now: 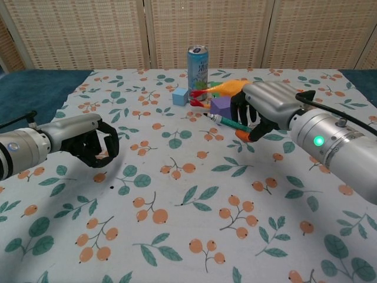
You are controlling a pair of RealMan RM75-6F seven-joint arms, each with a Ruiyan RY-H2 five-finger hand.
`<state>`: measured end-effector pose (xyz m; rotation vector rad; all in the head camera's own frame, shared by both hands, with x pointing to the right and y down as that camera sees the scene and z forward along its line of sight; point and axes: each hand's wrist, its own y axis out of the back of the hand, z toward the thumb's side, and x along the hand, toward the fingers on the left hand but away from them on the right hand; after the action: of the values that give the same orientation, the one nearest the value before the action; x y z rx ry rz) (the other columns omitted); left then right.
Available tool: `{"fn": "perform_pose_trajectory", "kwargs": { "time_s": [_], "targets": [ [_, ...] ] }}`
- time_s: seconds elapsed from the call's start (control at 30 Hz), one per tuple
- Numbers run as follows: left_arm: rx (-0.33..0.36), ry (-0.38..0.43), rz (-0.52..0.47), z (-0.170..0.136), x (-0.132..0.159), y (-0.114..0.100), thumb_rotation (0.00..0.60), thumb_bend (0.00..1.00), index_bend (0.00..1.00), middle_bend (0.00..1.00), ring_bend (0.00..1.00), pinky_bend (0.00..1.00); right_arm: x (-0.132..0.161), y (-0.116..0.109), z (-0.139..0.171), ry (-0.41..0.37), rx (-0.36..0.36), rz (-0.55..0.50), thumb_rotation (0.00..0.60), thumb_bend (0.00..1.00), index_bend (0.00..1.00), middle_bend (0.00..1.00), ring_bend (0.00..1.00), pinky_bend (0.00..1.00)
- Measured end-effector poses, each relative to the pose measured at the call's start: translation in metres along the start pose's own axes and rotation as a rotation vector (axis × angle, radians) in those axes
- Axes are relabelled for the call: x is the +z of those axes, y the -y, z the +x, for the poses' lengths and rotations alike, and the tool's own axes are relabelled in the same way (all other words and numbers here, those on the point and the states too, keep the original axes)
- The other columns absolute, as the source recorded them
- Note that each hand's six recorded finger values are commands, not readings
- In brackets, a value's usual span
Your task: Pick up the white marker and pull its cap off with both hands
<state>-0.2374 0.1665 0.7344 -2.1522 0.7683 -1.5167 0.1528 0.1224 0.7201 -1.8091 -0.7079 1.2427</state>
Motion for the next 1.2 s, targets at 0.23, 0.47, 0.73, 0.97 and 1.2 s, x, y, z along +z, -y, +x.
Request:
{"fn": "perform_pose_trajectory", "kwargs": {
  "time_s": [0.23, 0.47, 0.73, 0.97, 1.2],
  "targets": [
    [-0.013, 0.038, -0.043, 0.002, 0.008, 0.004, 0.600, 0.48, 0.14, 0.77, 0.84, 1.00, -0.007, 0.020, 0.007, 0.059, 0.139, 0.010, 0.600, 0.39, 0.00, 0.23, 0.12, 0.01],
    [-0.011, 0.071, -0.064, -0.003, 0.016, -0.004, 0.600, 0.43, 0.00, 0.73, 0.82, 1.00, -0.003, 0.016, 0.014, 0.065, 0.220, -0.016, 0.600, 0.30, 0.00, 0.15, 0.06, 0.00],
    [0.084, 0.161, -0.115, -0.029, 0.027, -0.042, 0.600, 0.41, 0.00, 0.24, 0.31, 0.75, -0.015, -0.041, 0.045, 0.036, 0.141, 0.005, 0.600, 0.23, 0.00, 0.00, 0.00, 0.00],
    [0.277, 0.179, 0.016, -0.098, -0.031, -0.074, 0.600, 0.42, 0.00, 0.00, 0.00, 0.18, -0.089, -0.090, 0.131, 0.151, -0.072, 0.211, 0.600, 0.18, 0.00, 0.00, 0.00, 0.00],
    [0.397, 0.019, 0.122, -0.180, -0.115, -0.064, 0.600, 0.42, 0.00, 0.00, 0.00, 0.07, -0.151, -0.118, 0.243, 0.364, -0.312, 0.265, 0.600, 0.18, 0.00, 0.00, 0.00, 0.00]
  ]
}}
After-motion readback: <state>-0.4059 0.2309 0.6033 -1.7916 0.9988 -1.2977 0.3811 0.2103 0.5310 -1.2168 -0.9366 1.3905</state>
